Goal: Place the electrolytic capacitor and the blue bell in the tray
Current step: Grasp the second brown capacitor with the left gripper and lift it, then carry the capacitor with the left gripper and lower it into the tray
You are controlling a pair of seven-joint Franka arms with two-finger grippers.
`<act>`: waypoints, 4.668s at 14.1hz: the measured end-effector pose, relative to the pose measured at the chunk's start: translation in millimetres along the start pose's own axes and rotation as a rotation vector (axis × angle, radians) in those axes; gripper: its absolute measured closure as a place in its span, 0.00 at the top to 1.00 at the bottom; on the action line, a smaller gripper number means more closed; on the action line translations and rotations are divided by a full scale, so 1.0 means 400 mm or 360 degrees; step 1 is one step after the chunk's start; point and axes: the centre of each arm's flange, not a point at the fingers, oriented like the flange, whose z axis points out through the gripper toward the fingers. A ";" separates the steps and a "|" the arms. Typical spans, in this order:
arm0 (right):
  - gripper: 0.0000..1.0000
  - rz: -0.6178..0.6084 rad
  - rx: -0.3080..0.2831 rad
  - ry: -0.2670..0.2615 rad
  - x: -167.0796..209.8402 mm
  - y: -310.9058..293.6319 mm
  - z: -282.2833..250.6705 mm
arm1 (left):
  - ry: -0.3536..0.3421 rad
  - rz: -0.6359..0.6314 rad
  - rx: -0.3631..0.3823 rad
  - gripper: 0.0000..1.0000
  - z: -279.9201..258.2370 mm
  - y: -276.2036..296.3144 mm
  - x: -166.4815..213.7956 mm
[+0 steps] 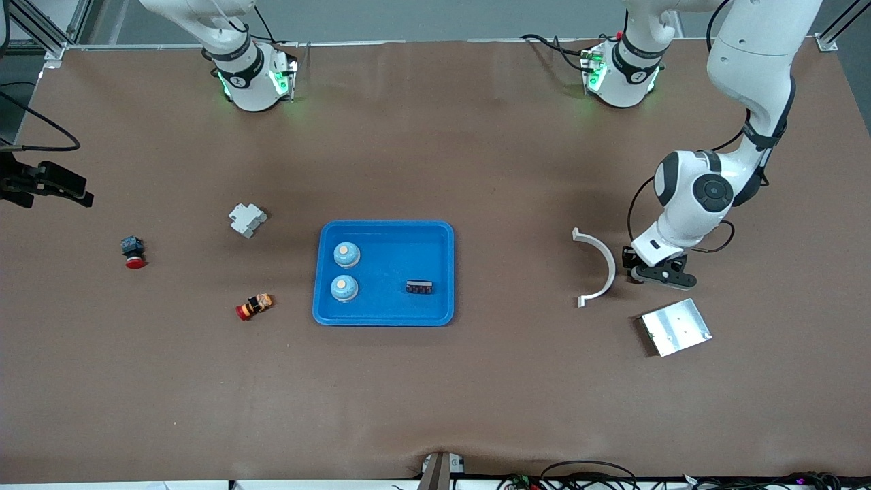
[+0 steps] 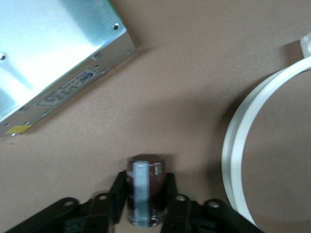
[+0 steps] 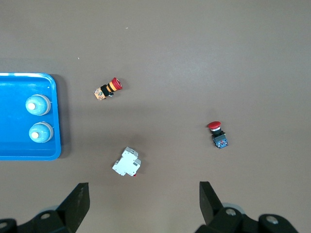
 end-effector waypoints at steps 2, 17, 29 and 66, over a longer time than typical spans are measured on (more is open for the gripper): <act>1.00 0.0000 0.0000 0.0001 0.000 0.000 0.000 | 0.0000 0.0004 0.0000 0.34 0.000 0.000 0.000; 1.00 -0.0015 -0.0009 0.0065 -0.013 -0.009 -0.092 | -0.0093 -0.1100 -0.0017 0.34 -0.197 0.049 0.166; 1.00 -0.0047 -0.0007 0.0043 -0.018 0.000 -0.090 | -0.0249 -0.2239 -0.0060 0.34 -0.407 0.597 0.288; 1.00 -0.0022 0.0063 0.0080 -0.018 0.015 -0.105 | -0.0067 -0.2827 0.0135 0.34 -0.115 1.298 0.225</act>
